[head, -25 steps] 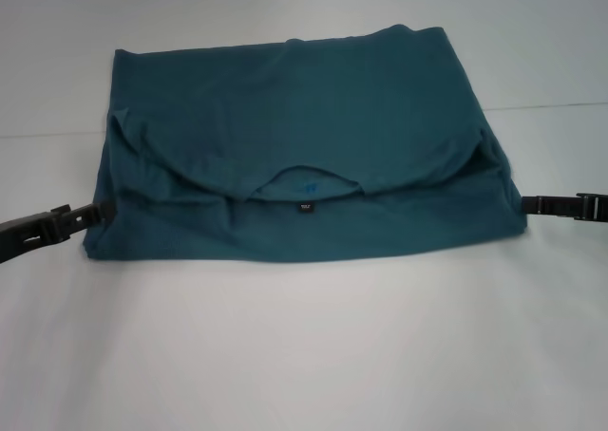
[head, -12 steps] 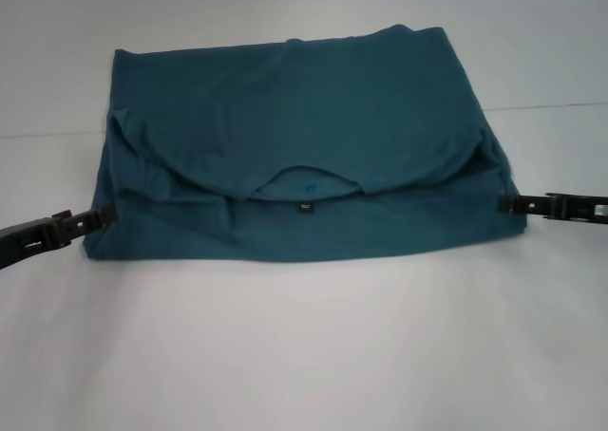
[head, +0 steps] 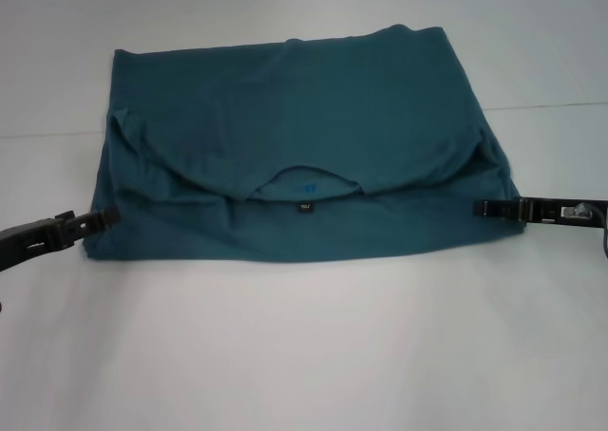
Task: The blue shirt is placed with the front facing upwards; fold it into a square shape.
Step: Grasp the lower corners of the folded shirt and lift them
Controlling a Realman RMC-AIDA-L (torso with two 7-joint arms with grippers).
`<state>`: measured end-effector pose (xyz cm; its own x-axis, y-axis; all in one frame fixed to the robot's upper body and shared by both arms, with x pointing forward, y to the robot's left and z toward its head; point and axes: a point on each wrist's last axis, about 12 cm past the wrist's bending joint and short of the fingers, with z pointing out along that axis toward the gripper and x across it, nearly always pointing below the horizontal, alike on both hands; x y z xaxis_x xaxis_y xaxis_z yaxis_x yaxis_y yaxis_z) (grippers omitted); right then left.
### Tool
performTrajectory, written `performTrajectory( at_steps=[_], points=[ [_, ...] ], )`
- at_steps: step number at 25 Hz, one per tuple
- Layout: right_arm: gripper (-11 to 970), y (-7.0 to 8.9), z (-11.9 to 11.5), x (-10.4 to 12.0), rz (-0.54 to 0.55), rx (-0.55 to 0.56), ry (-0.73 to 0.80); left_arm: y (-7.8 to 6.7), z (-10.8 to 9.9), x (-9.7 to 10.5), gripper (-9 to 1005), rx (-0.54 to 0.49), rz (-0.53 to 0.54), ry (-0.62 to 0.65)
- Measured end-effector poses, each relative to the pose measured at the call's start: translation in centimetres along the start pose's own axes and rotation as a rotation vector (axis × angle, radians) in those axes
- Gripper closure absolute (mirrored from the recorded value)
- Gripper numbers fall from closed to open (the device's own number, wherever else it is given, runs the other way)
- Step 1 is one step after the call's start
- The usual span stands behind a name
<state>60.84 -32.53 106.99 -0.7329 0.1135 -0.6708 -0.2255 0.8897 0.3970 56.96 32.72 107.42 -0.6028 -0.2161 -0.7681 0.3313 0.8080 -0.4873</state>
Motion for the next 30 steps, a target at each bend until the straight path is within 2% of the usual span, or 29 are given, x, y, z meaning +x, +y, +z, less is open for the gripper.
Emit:
performTrajectory(
  at_steps=[4,23,30],
  points=[
    [258,-0.11,-0.02,0.12,0.006,0.006,-0.001,-0.01,0.0,-0.03,119,0.001,-0.001,-0.002],
    [254,0.11,0.42,0.64,0.015,0.007,0.001,-0.09,0.12,-0.1,118,0.004,0.0,-0.001],
    [323,0.19,0.6,0.7,0.028,0.014,-0.006,-0.04,0.1,-0.07,118,0.0,0.0,-0.001]
  ],
)
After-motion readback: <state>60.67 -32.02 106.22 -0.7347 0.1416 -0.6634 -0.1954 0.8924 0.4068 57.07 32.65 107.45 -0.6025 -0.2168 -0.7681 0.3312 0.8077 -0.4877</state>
